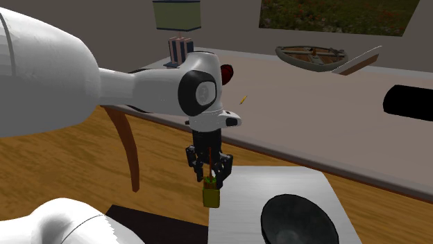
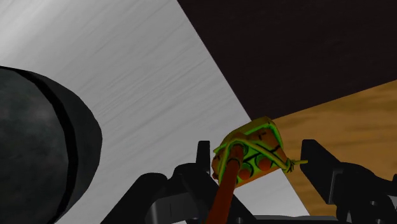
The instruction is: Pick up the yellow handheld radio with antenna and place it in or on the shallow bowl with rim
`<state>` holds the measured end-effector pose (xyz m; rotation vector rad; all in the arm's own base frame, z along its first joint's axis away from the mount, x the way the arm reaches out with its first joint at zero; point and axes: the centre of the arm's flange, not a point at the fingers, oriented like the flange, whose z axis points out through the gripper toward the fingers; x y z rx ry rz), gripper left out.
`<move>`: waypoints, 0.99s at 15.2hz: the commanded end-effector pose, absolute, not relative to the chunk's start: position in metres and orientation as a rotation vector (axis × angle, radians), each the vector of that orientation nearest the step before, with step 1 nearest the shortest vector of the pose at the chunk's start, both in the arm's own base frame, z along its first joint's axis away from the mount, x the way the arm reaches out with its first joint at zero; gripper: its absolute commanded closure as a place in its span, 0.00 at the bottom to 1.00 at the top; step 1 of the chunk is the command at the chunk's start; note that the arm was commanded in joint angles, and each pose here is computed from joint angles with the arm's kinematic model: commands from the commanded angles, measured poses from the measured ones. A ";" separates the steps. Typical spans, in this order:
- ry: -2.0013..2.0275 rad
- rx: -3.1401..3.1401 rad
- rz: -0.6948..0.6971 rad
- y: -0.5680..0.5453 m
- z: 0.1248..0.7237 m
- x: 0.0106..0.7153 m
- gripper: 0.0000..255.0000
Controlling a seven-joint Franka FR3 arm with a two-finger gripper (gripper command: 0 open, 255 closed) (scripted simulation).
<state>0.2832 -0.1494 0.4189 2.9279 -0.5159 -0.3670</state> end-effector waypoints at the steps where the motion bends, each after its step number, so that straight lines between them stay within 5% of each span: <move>1: -0.516 2.928 -0.368 -0.149 0.419 0.283 1.00; 15: -0.516 2.928 -0.368 -0.149 0.450 0.283 1.00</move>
